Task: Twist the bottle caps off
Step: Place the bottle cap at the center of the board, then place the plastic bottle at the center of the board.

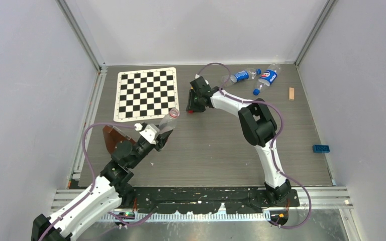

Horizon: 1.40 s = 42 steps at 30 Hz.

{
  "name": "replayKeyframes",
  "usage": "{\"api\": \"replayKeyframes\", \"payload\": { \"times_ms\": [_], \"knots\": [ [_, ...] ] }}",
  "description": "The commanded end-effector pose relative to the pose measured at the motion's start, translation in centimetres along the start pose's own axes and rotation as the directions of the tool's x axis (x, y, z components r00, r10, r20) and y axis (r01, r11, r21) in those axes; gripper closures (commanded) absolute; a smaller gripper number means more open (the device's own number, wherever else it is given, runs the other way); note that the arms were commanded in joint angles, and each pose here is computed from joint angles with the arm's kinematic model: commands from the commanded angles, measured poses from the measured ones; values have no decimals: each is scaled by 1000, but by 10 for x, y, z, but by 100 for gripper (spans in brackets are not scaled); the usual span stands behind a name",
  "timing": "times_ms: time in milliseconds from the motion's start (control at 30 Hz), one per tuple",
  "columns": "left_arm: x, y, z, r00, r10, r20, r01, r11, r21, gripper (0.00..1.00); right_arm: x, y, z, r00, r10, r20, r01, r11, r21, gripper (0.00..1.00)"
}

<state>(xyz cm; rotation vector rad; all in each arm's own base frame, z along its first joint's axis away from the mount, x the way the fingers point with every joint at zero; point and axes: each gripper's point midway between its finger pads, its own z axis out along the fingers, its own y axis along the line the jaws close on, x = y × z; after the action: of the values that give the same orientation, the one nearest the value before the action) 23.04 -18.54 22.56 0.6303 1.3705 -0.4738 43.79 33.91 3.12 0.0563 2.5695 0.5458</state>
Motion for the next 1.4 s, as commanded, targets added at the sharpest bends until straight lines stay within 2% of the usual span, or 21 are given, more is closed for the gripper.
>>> {"api": "replayKeyframes", "payload": {
  "times_ms": [0,167,267,333,600,767,867,900,933,967,1000,1067,1200,1367],
  "knots": [
    [-18,7,2,998,11,67,-8,1000,-30,86,-11,3,-1,999,-41,34,40,998,47,63],
    [-14,6,8,999,13,44,-12,1000,-24,86,-4,14,-7,999,-38,3,38,999,-16,50],
    [-14,5,10,999,12,40,-11,1000,-18,85,-12,19,-23,998,-43,37,45,998,-37,40],
    [-14,4,12,999,8,42,-8,1000,-14,85,-11,18,-29,998,-53,43,54,998,-34,37],
    [-12,3,13,999,0,38,1,1000,-7,84,-10,18,-58,997,-33,74,39,996,-75,36],
    [-5,1,12,1000,14,19,-15,1000,3,80,0,17,-113,988,45,145,-22,987,-159,36],
    [2,-1,16,1000,18,-12,-18,1000,17,79,8,24,-166,958,143,247,-54,941,-334,34],
    [5,-3,17,1000,11,-17,-11,1000,27,79,20,17,-170,959,153,239,-63,936,-345,33],
    [6,-5,19,1000,1,-22,0,999,38,79,11,34,-204,946,171,276,-34,898,-439,33],
    [10,-7,22,999,-12,-34,14,999,46,79,16,36,-214,946,171,276,-23,883,-468,32],
    [10,-9,23,999,-24,-37,26,998,50,79,10,51,-246,934,183,307,15,838,-546,32],
    [10,-10,26,999,-40,-31,42,998,53,79,11,63,-281,924,198,327,55,778,-626,30],
    [11,-13,29,998,-53,-39,55,996,68,77,21,71,-313,916,186,356,117,726,-677,27],
    [15,-16,32,996,-59,-61,64,994,87,77,33,82,-318,923,121,364,172,718,-675,28]
  ]
}}
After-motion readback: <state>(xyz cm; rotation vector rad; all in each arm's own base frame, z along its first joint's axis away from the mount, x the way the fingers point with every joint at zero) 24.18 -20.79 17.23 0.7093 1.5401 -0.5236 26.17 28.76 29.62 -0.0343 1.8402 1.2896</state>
